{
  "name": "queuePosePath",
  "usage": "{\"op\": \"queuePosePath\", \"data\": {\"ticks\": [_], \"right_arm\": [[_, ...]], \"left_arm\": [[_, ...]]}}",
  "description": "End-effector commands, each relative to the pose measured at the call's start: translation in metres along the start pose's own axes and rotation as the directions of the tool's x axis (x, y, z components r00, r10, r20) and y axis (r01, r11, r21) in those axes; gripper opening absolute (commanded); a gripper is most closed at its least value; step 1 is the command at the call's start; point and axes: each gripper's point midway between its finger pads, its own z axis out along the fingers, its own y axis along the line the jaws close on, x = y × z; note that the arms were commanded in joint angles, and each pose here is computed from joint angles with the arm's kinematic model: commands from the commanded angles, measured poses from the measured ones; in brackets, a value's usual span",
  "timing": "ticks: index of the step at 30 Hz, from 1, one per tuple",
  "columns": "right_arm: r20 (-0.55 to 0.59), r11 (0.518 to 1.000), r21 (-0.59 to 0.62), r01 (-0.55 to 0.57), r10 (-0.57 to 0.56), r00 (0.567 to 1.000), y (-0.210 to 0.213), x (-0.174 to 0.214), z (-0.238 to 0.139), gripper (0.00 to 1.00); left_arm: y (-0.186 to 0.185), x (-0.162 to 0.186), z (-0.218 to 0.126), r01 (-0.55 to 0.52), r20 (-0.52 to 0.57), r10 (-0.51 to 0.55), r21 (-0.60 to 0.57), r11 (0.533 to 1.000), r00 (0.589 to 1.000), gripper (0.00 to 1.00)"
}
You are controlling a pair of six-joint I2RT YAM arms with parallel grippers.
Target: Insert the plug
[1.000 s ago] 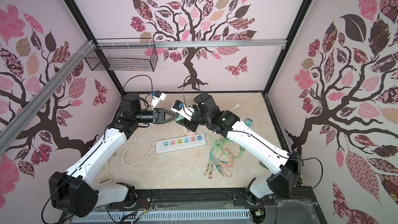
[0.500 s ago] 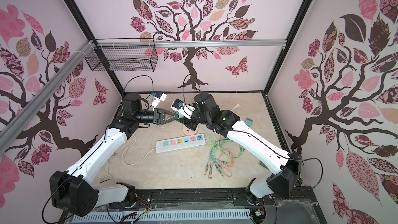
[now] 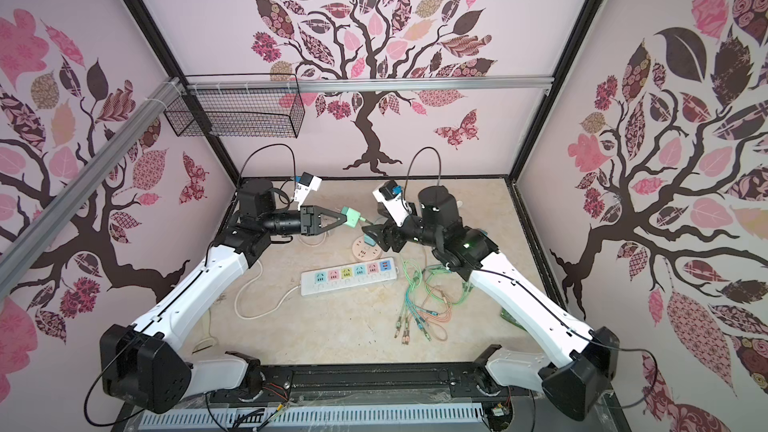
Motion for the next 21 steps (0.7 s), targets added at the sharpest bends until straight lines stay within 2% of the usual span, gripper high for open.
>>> {"op": "queuePosePath", "data": {"ticks": [1, 8, 11, 16, 21], "right_arm": [[0.117, 0.974, -0.2, -0.107, 0.132, 0.984, 0.039, -0.025, -0.014, 0.72], [0.18, 0.905, -0.357, -0.231, 0.31, 0.934, 0.049, -0.026, -0.008, 0.69], [0.209, 0.87, -0.412, -0.269, 0.377, 0.902, 0.049, -0.034, -0.005, 0.63], [0.267, 0.846, -0.433, -0.31, 0.449, 0.853, 0.038, -0.044, -0.003, 0.61], [0.283, 0.835, -0.429, -0.345, 0.487, 0.827, 0.029, -0.044, -0.003, 0.61]], "left_arm": [[0.0, -0.015, 0.002, -0.038, 0.072, 0.037, 0.009, 0.999, 0.997, 0.0], [-0.027, -0.029, -0.003, -0.164, 0.199, 0.142, 0.102, 0.981, 0.97, 0.0], [-0.038, -0.028, -0.002, -0.212, 0.233, 0.18, 0.122, 0.97, 0.956, 0.0], [-0.057, -0.021, 0.004, -0.263, 0.255, 0.216, 0.17, 0.95, 0.943, 0.0], [-0.066, -0.027, -0.004, -0.288, 0.346, 0.206, 0.207, 0.935, 0.915, 0.0]]}}
